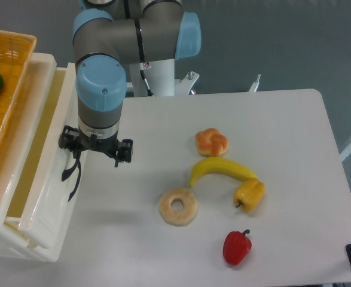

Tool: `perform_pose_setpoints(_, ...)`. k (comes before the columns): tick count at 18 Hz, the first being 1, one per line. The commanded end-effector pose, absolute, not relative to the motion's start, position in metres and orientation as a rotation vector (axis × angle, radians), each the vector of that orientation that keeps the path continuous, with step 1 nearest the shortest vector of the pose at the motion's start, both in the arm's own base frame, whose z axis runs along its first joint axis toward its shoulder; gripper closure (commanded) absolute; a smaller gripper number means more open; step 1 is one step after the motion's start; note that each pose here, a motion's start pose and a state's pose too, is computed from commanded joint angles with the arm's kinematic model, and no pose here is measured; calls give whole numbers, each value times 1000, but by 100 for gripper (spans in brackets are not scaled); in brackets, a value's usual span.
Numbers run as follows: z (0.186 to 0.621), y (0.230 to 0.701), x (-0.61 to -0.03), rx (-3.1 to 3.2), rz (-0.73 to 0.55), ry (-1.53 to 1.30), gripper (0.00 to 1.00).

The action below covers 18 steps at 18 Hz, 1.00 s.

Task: Slide the top white drawer open
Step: 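Pull the handle outward, sliding the upper drawer out of the cabinet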

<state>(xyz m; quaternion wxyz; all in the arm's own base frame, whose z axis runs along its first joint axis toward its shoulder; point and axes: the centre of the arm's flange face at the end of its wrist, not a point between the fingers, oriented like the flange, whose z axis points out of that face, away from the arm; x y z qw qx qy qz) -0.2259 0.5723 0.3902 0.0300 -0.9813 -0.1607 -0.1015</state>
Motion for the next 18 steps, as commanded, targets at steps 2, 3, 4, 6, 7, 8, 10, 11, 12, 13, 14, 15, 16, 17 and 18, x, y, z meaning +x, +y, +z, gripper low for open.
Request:
perform_pose_setpoints(2, 392, 570, -232, -3020, -310, -508, 0)
perform_pose_setpoints(3, 392, 570, -233, -3018, -309, -510, 0)
perform_pose_setpoints(4, 393, 569, -236, -3015, -307, -516, 0)
perform_pose_setpoints(6, 394, 570, -238, -3014, -304, -502, 0)
perform_pose_setpoints(7, 394, 569, -239, -3015, -304, -495, 0)
perform_pose_setpoints(8, 393, 568, -242, -3014, -304, -495, 0)
perform_pose_setpoints(10, 394, 566, -246, -3013, -301, -482, 0)
perform_pose_setpoints(11, 395, 565, -250, -3010, -299, -486, 0)
perform_pose_setpoints(12, 395, 564, -253, -3009, -299, -493, 0)
perform_pose_setpoints(13, 395, 562, -256, -3005, -297, -502, 0)
perform_pose_setpoints(14, 394, 562, -257, -3006, -298, -502, 0)
perform_pose_setpoints(15, 395, 563, -259, -3005, -295, -492, 0)
perform_pose_setpoints(16, 396, 562, -261, -3006, -294, -476, 0)
perform_pose_setpoints(17, 397, 561, -266, -3004, -291, -471, 0)
perform_pose_setpoints(18, 398, 558, -271, -3000, -289, -481, 0)
